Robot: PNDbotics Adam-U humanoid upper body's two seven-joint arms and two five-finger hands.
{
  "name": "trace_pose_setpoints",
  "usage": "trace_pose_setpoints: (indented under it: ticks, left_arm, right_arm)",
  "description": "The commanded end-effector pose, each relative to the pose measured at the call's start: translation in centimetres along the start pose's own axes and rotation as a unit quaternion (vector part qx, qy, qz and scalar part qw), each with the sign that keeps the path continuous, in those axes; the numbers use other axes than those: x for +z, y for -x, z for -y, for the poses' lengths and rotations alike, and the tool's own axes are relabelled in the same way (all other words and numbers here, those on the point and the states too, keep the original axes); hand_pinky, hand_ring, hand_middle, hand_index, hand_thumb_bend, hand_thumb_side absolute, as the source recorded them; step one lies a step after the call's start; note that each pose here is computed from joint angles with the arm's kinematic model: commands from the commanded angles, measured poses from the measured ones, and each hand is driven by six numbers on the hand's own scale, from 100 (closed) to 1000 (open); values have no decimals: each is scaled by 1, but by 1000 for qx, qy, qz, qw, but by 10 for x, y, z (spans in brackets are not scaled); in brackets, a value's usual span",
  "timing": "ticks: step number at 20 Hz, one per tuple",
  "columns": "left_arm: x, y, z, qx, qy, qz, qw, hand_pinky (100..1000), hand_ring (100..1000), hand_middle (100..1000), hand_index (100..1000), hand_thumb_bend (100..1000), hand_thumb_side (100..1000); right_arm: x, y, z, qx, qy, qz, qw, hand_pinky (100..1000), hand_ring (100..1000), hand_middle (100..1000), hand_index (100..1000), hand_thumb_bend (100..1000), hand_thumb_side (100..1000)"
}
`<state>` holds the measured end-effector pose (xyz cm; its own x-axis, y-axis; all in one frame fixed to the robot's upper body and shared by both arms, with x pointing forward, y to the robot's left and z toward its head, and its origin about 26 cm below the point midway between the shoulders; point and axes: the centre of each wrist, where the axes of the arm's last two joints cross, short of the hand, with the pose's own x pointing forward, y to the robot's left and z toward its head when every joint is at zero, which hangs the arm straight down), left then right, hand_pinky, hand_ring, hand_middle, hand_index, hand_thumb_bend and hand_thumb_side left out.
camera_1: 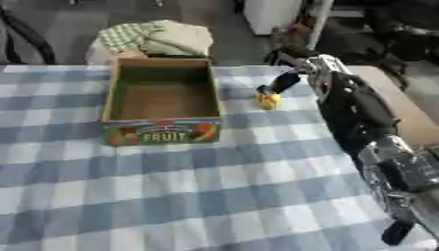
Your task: Pick up objects on the table and place them in the box.
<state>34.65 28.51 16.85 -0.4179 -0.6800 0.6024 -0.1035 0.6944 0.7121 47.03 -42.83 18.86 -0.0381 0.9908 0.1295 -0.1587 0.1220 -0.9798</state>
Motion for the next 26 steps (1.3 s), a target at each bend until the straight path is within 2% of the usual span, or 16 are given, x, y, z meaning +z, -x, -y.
trace_pose_setpoints:
  ticks: [1,7,16,26]
  left_arm:
    - [-1,-1,-9,-11,-9,4,1000,754,565,500,637,520,158]
    - [-1,-1,-9,-11,-9,3,1000,754,565,500,637,521,158]
    - [-1,0,-9,-10,-9,3,1000,753,563,499,636,522,157]
    - [0,1,-6,-6,-6,1,1000,753,562,498,636,522,160]
  right_arm:
    - [7,10,21,14,7,-14,1000,867,841,782,864,455,384]
    - [8,13,18,32,-37,-34,998,870,848,787,863,473,388]
    - [9,20,3,33,-54,-64,996,867,846,785,860,481,391]
    - [9,23,-14,40,-7,-84,996,858,838,780,853,494,367]
